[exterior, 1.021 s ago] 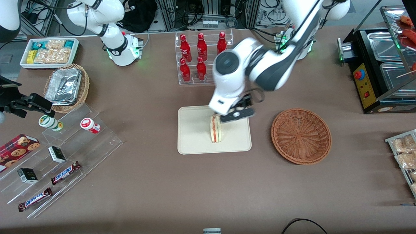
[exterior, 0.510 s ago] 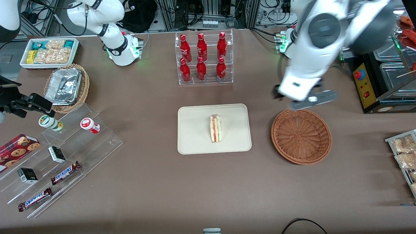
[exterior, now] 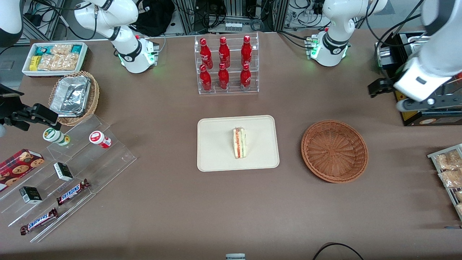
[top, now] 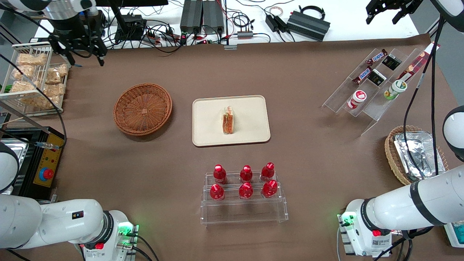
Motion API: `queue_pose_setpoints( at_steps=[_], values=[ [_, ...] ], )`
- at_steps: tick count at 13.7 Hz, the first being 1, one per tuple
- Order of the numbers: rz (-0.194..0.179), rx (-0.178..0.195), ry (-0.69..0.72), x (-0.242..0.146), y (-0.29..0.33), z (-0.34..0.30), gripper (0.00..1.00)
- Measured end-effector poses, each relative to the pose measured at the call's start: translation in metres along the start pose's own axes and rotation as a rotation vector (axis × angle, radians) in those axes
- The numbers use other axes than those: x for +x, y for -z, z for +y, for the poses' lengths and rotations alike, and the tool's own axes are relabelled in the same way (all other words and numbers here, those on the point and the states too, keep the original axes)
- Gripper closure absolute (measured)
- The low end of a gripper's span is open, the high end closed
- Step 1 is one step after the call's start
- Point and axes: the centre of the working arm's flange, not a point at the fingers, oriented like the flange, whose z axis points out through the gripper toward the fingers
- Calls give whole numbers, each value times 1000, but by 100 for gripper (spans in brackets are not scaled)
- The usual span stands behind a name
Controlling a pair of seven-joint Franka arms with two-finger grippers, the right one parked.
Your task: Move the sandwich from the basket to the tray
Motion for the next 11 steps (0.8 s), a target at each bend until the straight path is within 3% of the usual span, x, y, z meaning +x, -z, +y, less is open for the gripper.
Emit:
queue_pose_setpoints(
  at_steps=[3, 11],
  values=[
    [5, -38, 7, 0, 5, -19, 0],
    [65, -50, -47, 11, 12, -16, 0]
  ],
)
